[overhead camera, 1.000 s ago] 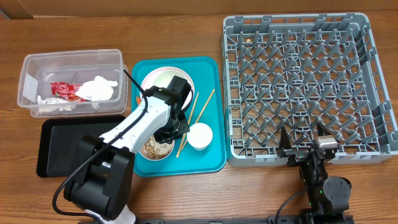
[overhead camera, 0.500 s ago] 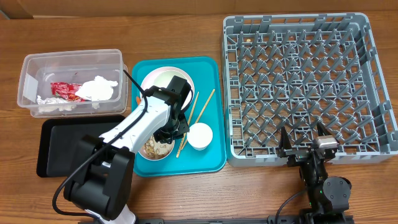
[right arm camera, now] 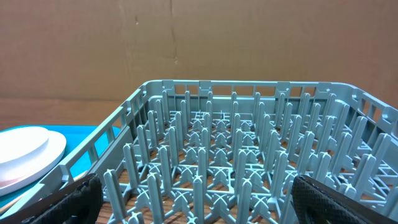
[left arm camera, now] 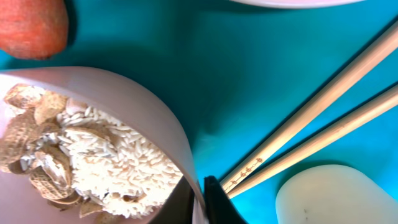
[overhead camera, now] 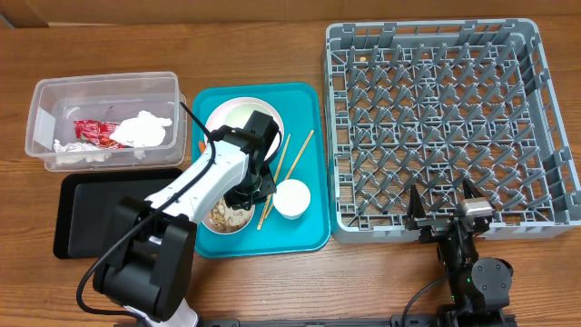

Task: Sort waste into correct bins and load items into the dishwasher
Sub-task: 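Lift the bowl by its rim with the left gripper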

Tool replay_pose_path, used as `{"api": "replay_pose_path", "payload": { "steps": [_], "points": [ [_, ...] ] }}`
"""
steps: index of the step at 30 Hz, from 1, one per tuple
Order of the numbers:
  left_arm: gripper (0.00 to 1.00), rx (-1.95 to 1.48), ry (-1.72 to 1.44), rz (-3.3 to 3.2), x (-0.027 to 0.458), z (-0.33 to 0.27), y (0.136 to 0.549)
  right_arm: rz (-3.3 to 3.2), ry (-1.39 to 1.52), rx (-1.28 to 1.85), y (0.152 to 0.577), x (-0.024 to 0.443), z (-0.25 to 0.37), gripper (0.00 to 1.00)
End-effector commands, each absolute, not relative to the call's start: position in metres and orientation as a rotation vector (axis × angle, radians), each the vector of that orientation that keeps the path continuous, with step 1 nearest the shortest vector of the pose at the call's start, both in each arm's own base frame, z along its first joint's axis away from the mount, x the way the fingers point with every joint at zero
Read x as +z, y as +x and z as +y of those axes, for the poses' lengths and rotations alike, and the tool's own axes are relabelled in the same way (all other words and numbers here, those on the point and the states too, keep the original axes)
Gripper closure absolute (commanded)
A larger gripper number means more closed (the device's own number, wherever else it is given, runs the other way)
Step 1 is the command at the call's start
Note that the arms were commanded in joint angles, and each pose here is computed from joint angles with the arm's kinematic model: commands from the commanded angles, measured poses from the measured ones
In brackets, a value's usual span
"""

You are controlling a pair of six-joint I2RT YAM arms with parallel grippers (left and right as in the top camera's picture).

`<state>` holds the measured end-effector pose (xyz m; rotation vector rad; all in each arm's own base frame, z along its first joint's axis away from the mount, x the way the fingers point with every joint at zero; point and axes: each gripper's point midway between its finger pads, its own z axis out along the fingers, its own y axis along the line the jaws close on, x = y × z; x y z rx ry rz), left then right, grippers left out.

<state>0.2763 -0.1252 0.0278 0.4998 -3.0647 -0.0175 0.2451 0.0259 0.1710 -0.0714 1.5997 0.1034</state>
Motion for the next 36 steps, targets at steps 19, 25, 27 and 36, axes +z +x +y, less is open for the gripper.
{"api": "replay_pose_path", "payload": {
  "steps": [19,25,27,36],
  "points": [
    [0.96,-0.071,0.240,-3.120,0.052,-0.124,0.289,1.594,-0.071,0.102,0.245,0.170,0.025,0.00],
    [0.96,-0.121,0.222,-3.136,0.069,-0.120,0.295,1.594,-0.071,0.102,0.245,0.170,0.025,0.00],
    [0.96,-0.150,0.222,-3.138,0.075,-0.117,0.296,1.594,-0.071,0.102,0.245,0.170,0.025,0.00],
    [0.96,-0.251,0.223,-3.163,0.105,-0.107,0.303,1.594,-0.071,0.102,0.245,0.170,0.025,0.00]
  ]
}}
